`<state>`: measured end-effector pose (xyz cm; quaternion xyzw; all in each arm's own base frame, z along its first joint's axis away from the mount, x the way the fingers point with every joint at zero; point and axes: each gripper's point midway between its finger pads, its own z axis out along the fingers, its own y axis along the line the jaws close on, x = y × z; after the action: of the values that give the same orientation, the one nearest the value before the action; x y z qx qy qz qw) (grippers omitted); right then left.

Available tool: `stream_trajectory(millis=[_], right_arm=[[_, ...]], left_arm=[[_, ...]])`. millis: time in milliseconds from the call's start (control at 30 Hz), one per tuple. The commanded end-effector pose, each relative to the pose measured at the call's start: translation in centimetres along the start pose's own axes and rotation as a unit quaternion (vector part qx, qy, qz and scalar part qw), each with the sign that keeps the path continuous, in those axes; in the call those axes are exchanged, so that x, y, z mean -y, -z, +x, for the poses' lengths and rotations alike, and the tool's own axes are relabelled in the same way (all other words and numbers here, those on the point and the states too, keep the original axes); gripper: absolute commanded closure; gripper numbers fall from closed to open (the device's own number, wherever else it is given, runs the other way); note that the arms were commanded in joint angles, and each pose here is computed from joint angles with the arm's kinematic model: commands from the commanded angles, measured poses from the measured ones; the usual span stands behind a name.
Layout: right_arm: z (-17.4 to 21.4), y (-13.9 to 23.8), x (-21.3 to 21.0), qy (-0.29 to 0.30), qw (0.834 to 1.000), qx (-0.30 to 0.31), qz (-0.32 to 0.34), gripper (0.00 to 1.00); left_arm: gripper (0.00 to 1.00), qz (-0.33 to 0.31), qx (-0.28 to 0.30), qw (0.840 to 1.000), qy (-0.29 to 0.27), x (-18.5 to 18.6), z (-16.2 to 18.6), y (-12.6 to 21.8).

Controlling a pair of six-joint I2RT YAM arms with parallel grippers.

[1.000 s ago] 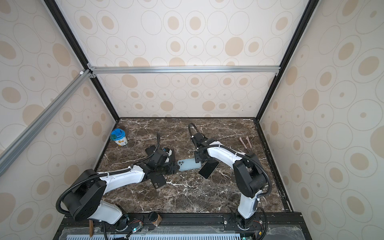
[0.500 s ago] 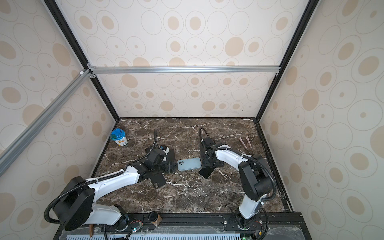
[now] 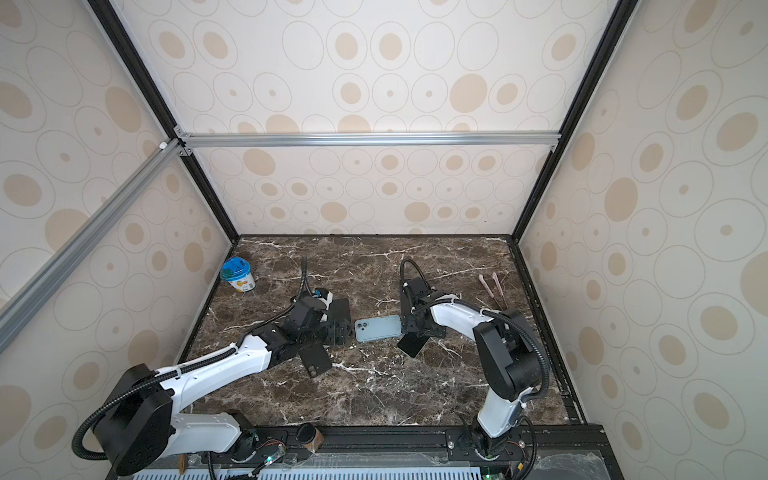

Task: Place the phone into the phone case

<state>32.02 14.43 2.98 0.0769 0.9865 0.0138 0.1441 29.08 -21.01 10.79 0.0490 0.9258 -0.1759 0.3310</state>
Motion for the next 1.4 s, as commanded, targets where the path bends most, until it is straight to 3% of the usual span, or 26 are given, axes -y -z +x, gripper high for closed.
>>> stream_trajectory(millis=[0,300,567,600,867,1067,1367], right_arm=[[0.5,-0.8,0.1,-0.015,1.0,-0.01,0.007,0.09],[1.2,-1.5,1.6,-0.022,0.999,-0.019,0.044,0.09],[2.1,-1.8,0.8,-0.052,0.998,-0.023,0.016,0.07],[2.1,-1.8,0.7,-0.058,0.998,-0.021,0.011,0.01],[2.6,-2.0,1.0,-0.088,0.996,-0.01,0.016,0.04],[3.6,-2.3,2.4,-0.062,0.997,-0.023,0.049,0.09],[3.9,-1.2,2.5,0.035,0.996,-0.049,0.066,0.19]], left_arm=[[0.1,-0.013,0.008,1.0,-0.007,-0.7,-0.3,0.4],[0.1,-0.017,0.014,1.0,-0.012,-0.9,-0.4,0.9],[0.1,-0.017,0.013,1.0,-0.018,-0.9,-0.4,0.8],[0.1,-0.017,0.014,1.0,-0.018,-0.9,-0.4,0.9],[0.1,-0.018,0.014,0.999,-0.022,-1.0,-0.4,1.0],[0.1,-0.02,0.015,0.999,-0.027,-1.1,-0.5,1.3],[0.1,-0.02,0.018,0.999,-0.029,-1.1,-0.6,1.5]])
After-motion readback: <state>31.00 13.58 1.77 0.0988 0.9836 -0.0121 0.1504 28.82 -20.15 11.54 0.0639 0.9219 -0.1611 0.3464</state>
